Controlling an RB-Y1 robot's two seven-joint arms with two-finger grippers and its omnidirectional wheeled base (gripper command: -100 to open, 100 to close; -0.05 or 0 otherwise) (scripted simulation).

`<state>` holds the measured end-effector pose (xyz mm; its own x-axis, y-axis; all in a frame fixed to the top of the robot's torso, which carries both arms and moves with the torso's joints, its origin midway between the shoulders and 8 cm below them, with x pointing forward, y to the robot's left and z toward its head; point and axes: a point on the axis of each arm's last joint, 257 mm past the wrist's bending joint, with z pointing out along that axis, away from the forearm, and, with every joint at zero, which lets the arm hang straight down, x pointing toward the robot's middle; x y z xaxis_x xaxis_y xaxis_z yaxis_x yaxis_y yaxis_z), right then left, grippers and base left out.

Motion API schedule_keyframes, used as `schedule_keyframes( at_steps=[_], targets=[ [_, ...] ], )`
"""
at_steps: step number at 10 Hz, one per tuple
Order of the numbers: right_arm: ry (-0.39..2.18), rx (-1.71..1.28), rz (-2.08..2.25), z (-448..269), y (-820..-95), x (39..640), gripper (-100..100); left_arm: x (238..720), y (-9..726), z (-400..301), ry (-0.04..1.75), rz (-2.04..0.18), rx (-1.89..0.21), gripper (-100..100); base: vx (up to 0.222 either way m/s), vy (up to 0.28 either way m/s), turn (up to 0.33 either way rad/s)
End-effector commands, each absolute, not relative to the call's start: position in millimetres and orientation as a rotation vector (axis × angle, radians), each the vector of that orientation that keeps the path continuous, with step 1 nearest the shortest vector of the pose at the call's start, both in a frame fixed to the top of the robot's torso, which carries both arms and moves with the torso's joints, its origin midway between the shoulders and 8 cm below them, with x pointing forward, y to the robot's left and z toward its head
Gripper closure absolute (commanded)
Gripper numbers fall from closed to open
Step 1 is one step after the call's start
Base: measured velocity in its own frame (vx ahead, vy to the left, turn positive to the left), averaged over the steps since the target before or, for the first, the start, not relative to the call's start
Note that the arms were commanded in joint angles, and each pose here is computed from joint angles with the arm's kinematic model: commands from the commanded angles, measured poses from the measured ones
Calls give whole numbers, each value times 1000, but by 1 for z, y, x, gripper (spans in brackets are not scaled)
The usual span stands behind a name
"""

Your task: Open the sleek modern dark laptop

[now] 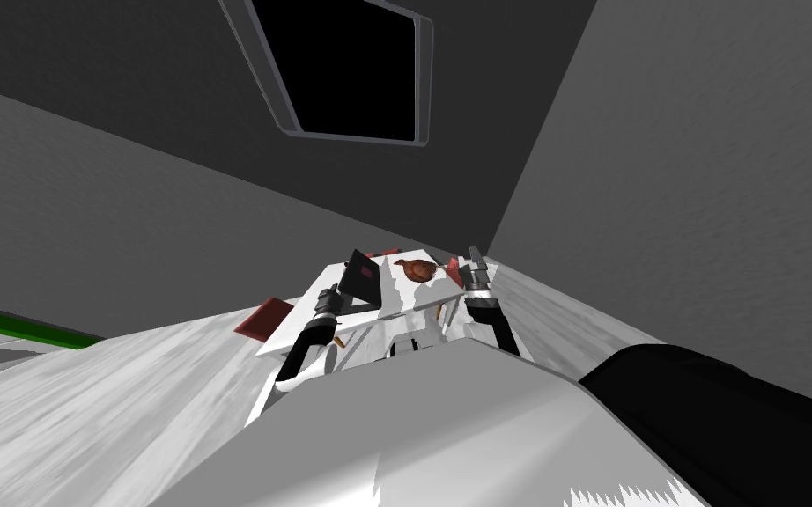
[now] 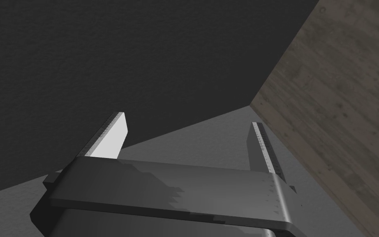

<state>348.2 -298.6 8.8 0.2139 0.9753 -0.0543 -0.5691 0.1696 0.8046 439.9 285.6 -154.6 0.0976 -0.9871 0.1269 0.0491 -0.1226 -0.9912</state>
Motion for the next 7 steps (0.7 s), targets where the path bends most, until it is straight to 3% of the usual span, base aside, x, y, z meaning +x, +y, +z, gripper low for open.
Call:
schedule_keyframes(
  at_steps=[1,4,5,7],
  targets=[
    [672,749,1223,9,-299,348,0,445,276,-183,1020,-1297,-1408,100,-23,77,24],
    [672,749,1223,9,-299,348,0,449,277,-180,960,-1362,-1411,100,-21,55,24],
    [672,749,1223,9,-299,348,0,444,280,-172,973,-1335,-1397,-100,5,32,-12],
    [672,749,1223,9,-299,348,0,438,283,-161,971,-1333,-1398,-100,32,-11,-2]
  ],
)
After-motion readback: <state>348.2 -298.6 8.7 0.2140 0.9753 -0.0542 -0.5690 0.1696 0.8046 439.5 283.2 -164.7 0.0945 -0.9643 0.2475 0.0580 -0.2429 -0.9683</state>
